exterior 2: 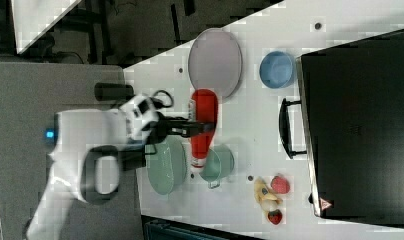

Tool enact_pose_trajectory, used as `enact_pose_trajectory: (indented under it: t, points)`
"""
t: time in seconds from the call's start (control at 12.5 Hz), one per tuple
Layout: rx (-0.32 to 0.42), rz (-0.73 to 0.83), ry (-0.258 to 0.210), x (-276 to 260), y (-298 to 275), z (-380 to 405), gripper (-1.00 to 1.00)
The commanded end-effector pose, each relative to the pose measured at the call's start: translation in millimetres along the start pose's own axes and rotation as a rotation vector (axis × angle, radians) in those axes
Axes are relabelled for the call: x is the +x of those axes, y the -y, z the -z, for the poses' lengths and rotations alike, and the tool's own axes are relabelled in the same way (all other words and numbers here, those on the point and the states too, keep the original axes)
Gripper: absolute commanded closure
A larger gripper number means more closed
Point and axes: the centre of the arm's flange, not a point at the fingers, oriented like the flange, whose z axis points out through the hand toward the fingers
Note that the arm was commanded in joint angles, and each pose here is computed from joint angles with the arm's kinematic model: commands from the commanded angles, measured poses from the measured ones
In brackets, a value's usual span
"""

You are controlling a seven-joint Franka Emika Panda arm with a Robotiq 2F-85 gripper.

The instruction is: Pick ketchup from strainer and place it on the table

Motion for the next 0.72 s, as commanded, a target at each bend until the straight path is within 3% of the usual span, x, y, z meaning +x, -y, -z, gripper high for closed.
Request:
enact_pose_trajectory:
  t: [0.08, 0.48, 0.72]
  points:
    - [0.0, 0.132, 0.041, -23, 35, -48, -0.13]
    - [0.026, 0.129, 0.104, -27, 34, -134, -0.19]
    - [0.047, 0.13, 0.089, -23, 37, -166, -0.83]
